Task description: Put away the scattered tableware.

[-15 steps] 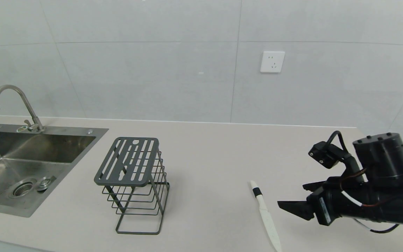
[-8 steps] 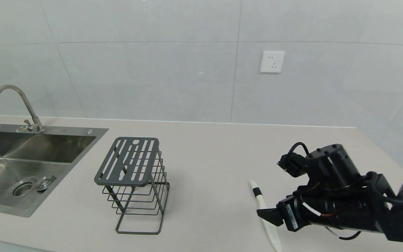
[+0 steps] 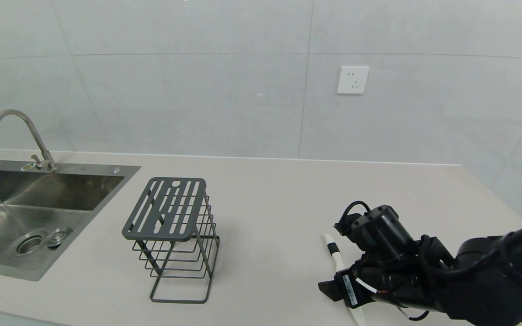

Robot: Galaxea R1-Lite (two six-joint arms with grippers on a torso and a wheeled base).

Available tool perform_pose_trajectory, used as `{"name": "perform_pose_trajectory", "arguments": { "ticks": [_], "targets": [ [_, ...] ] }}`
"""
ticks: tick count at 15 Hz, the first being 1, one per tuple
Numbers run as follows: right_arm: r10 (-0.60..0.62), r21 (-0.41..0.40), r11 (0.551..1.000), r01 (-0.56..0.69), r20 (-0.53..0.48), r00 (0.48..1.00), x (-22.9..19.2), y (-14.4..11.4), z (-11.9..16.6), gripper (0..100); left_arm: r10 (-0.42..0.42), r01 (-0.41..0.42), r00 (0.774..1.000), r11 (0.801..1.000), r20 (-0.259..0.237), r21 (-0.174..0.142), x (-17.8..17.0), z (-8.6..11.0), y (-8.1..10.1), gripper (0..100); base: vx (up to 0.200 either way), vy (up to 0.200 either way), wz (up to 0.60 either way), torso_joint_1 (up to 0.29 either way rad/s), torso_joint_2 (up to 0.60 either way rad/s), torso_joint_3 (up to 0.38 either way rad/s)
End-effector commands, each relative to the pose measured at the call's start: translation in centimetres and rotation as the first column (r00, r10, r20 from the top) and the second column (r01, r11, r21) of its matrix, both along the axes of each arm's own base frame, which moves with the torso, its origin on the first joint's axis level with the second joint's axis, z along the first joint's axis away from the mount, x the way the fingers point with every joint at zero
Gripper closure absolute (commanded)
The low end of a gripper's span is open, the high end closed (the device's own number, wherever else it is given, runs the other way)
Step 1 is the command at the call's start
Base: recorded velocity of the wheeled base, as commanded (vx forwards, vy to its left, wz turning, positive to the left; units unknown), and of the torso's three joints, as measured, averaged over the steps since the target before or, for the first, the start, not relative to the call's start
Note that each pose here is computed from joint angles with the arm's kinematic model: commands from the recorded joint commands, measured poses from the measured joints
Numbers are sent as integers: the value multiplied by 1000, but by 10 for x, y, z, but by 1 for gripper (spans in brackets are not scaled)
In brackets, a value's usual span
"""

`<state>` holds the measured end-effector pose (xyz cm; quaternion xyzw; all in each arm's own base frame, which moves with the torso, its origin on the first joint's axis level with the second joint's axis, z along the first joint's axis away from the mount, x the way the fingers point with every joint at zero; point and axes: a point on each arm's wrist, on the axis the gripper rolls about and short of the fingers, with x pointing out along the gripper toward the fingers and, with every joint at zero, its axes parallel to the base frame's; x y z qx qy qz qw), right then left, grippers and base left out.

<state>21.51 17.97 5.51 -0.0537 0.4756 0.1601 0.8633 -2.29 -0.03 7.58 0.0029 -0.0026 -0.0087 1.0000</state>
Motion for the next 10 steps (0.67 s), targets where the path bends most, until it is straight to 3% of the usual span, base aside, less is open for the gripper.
{"name": "perform_pose_trajectory", "arguments": {
  "ticks": [1, 10],
  "targets": [
    [-16, -47, 999, 14, -29, 999, 6, 1, -16, 0, 1, -1, 1000, 1000, 0, 0, 0, 0, 0, 0, 0, 0, 0, 0, 0, 0],
    [-25, -93, 995, 24, -10, 1000, 16, 0, -27, 0, 1, -1, 1000, 1000, -2, 0, 0, 0, 0, 0, 0, 0, 0, 0, 0, 0]
  ]
}}
